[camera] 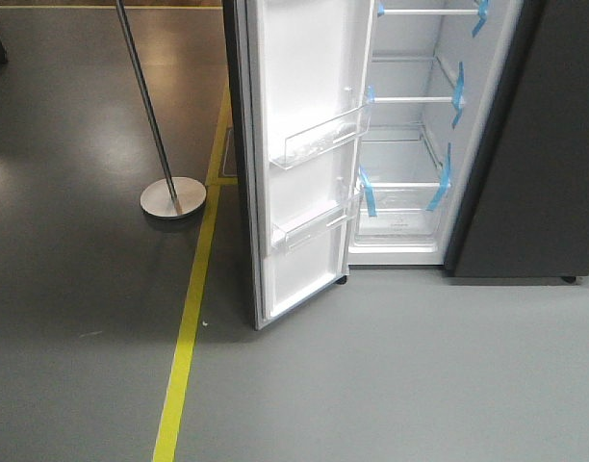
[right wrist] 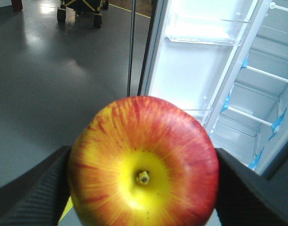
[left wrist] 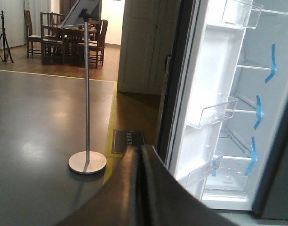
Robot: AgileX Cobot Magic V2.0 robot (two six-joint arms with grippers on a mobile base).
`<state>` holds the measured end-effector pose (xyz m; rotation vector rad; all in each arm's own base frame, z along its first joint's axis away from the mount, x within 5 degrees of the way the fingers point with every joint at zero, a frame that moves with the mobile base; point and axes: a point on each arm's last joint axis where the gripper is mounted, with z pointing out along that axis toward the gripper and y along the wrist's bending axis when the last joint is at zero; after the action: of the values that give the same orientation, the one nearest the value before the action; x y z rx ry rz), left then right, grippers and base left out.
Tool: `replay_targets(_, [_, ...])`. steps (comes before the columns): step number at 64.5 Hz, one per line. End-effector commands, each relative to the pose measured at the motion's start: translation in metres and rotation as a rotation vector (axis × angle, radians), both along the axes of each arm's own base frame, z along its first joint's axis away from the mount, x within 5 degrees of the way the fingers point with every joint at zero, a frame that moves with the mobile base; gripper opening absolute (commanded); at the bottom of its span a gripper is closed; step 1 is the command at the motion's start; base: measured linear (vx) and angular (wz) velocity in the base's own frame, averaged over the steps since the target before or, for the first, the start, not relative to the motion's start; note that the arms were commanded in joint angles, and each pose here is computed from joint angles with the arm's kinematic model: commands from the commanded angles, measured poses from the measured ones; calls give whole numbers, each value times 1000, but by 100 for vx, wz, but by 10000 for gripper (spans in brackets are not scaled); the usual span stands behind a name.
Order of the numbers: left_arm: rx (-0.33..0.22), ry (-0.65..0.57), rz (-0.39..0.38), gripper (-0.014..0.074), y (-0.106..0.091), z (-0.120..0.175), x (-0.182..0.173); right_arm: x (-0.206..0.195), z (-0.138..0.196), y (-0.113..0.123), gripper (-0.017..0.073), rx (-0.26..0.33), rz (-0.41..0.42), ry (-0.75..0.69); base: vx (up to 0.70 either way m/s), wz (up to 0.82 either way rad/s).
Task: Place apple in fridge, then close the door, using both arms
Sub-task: 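Approach the refrigerator's open door and shelves with the apple held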
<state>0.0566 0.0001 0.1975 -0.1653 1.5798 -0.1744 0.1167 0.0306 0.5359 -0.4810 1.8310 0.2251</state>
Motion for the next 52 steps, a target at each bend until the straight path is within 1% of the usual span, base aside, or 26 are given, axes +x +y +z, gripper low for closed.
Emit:
replay_targets(1, [-10, -99, -9, -7, -1, 13, -2, -3, 13, 0, 130, 33, -13, -100, 12, 0])
replay_targets(52, [-10, -99, -9, -7, -1, 13, -2, -3, 13, 0, 130, 33, -13, -100, 12, 2])
